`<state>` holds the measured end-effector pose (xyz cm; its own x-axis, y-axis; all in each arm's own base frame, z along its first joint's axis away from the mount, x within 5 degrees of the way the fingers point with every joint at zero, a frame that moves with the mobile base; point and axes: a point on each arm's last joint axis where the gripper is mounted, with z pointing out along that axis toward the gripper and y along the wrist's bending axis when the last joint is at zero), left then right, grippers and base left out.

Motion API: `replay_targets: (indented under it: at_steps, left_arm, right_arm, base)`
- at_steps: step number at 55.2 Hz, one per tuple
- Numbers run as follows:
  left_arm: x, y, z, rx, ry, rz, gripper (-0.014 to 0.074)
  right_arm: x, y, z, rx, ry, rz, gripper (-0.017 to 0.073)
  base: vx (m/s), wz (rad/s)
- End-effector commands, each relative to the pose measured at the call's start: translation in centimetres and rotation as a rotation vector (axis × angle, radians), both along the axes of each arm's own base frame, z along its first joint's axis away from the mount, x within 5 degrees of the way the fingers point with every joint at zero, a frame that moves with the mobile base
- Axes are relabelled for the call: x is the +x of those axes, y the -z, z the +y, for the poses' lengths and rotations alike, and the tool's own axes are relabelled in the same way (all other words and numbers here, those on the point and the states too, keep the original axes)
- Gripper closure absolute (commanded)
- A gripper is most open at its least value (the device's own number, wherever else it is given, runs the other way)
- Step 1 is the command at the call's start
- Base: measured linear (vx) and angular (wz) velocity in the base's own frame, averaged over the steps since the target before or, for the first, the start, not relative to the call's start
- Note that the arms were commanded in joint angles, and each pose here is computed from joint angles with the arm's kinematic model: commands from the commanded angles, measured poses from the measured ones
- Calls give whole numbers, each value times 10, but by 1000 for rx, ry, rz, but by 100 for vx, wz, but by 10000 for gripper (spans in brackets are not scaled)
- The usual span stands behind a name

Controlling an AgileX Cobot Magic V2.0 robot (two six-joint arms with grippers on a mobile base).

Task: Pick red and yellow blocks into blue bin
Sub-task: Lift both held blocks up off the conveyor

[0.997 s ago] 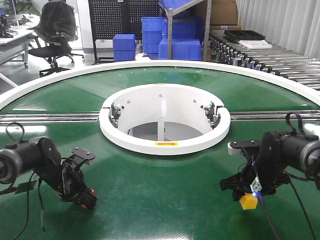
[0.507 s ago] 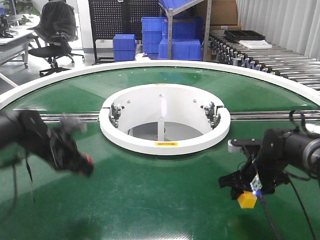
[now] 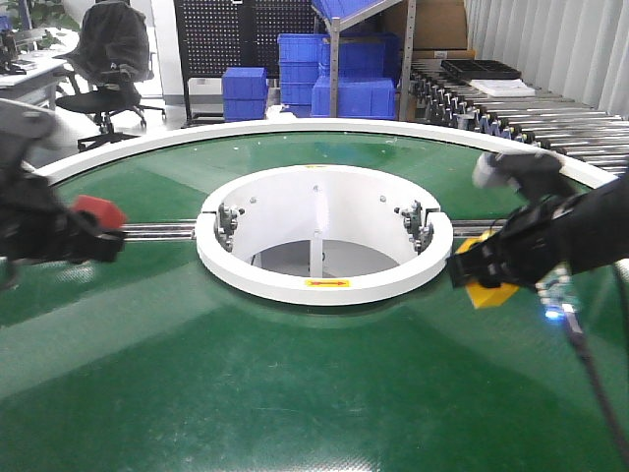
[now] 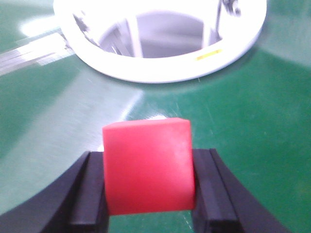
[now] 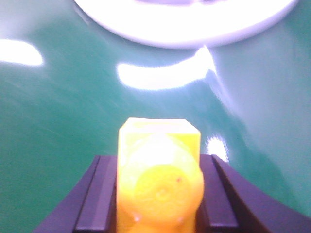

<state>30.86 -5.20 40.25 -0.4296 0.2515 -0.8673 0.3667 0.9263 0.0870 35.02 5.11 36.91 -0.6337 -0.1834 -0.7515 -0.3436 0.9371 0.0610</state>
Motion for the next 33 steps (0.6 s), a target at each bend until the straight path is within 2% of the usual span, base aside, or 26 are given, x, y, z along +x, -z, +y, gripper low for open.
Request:
replay_targets:
  at_steps: [1, 9, 13, 19, 27, 33]
  left_arm:
    - [-43, -28, 7, -75, -56, -213, 594]
    - [-98, -12, 16, -115, -97, -277, 594]
    - [-121, -3, 20, -147, -124, -327, 594]
    - [-151, 9, 26, -177, -146, -387, 594]
    - [-177, 15, 29, -181, -141, -426, 594]
    - [-182, 15, 29, -183, -142, -441, 594]
  right_arm:
    - [-34, -32, -2, 28, 0, -204, 569]
    - [-86, -23, -2, 15, 21, -356, 569]
    - [-112, -20, -3, 29, 42, -436, 569]
    - [-142, -14, -6, 62, 53, -470, 569]
    - [-165, 0, -11, 66, 67, -487, 569]
    - [-173, 0, -14, 71, 87, -535, 569]
  base:
    - [0, 0]
    - [0, 0]
    - [0, 0]
    - [0, 0]
    - [0, 0]
    - [0, 0]
